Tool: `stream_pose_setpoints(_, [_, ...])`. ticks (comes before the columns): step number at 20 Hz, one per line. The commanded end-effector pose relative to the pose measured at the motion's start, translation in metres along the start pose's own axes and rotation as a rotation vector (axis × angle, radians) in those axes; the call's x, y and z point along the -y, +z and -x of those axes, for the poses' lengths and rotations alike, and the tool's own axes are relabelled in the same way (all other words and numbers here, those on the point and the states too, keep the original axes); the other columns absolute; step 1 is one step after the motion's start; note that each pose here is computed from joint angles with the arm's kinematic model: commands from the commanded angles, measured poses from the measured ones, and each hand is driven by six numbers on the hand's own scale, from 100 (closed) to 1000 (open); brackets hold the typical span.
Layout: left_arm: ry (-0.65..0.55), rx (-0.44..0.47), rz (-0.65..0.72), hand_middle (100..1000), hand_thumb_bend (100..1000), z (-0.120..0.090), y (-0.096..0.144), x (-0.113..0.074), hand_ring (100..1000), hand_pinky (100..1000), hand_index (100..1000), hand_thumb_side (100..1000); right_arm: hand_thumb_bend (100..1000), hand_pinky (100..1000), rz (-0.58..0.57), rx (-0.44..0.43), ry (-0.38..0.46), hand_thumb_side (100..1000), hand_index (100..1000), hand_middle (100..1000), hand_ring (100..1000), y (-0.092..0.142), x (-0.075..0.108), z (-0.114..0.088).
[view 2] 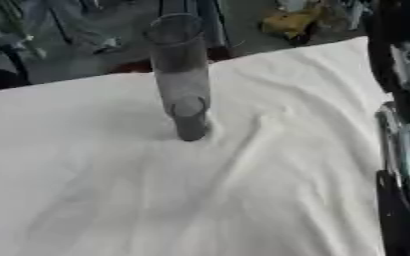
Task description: Arrange flowers into the vase.
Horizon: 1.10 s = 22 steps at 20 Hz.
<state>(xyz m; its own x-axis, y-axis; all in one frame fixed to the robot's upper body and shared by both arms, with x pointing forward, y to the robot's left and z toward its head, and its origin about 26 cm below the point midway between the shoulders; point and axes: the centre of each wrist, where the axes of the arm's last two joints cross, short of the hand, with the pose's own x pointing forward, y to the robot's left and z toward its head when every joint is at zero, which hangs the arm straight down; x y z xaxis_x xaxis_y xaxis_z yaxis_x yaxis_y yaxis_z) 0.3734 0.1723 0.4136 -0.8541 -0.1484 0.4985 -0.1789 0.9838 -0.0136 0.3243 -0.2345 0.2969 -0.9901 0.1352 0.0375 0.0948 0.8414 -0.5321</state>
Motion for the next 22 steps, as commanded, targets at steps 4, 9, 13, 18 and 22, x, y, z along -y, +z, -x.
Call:
stream_pose_setpoints(4, [0.129, 0.026, -0.095, 100, 100, -0.007, -0.013, 0.005, 100, 100, 100, 612, 209, 806, -0.009, 0.032, 0.005, 1000, 926, 772, 835, -0.008, 0.002, -0.003])
stream_pose_setpoints(9, [0.233, 0.034, -0.149, 100, 100, -0.013, -0.017, 0.011, 100, 100, 100, 617, 218, 806, -0.017, 0.034, 0.0, 1000, 926, 770, 833, -0.008, 0.002, -0.004])
stream_pose_setpoints(13, [0.31, 0.033, -0.176, 100, 100, -0.016, -0.019, 0.013, 100, 100, 100, 618, 218, 806, -0.021, 0.034, -0.002, 1000, 926, 770, 833, -0.008, 0.002, -0.003])
stream_pose_setpoints(18, [0.421, 0.027, -0.2, 100, 100, -0.021, -0.021, 0.018, 100, 100, 100, 618, 216, 806, -0.019, 0.031, -0.026, 1000, 926, 770, 833, -0.007, -0.003, -0.003])
stream_pose_setpoints(22, [0.489, 0.006, -0.197, 100, 100, -0.022, -0.021, 0.02, 100, 100, 100, 618, 215, 806, -0.019, 0.024, -0.036, 1000, 926, 770, 833, -0.004, -0.004, -0.003])
